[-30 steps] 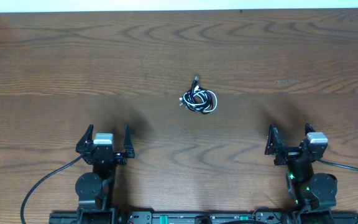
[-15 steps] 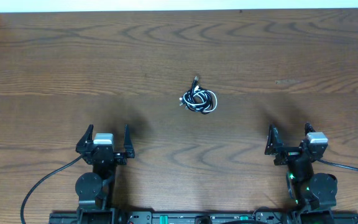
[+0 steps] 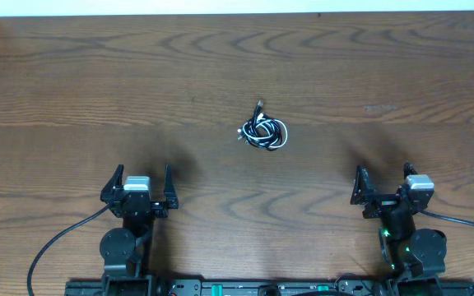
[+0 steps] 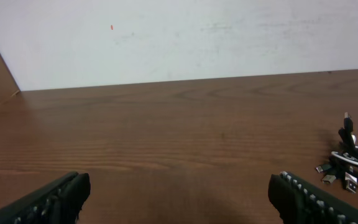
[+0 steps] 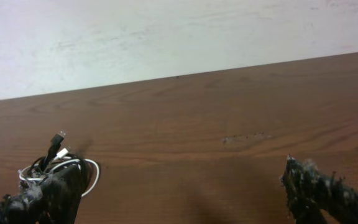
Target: Untangle cables
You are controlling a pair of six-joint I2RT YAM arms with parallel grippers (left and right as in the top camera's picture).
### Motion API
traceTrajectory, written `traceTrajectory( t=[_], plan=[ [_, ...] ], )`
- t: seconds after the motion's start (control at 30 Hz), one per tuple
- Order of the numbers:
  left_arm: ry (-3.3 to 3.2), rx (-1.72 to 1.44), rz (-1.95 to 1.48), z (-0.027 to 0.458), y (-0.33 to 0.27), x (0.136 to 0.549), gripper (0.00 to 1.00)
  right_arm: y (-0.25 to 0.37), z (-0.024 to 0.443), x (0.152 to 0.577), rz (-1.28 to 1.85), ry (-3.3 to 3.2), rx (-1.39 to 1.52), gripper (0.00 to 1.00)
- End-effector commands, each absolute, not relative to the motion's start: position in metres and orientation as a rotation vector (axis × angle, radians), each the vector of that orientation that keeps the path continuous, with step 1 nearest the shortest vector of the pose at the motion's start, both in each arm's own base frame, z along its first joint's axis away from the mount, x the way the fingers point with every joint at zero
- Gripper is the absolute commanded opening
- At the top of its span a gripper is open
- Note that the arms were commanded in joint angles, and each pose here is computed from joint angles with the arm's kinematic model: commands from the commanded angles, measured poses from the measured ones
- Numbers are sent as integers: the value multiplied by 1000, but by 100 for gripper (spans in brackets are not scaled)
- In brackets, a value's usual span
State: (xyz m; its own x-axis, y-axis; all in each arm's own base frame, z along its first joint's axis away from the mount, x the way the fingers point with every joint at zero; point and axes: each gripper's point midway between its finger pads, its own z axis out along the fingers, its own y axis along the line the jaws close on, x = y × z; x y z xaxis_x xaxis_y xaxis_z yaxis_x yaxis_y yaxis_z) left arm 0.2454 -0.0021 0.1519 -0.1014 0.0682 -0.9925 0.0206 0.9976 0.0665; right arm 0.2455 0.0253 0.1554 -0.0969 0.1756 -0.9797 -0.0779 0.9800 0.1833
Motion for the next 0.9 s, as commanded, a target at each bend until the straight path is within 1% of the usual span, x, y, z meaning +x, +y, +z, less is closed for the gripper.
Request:
traceTrajectory(
  t=[0.0,0.63,0.87],
  plan=[
    [1718,88,41,138,-4,244,96,24,154,245,207,1657,79,99],
    [1716,96,24,138,-7,244,96,23,155,246,204,1653,82,99],
    [1719,40,-23,138,-7,244,96,24,158,246,219,1644,88,99]
  ],
)
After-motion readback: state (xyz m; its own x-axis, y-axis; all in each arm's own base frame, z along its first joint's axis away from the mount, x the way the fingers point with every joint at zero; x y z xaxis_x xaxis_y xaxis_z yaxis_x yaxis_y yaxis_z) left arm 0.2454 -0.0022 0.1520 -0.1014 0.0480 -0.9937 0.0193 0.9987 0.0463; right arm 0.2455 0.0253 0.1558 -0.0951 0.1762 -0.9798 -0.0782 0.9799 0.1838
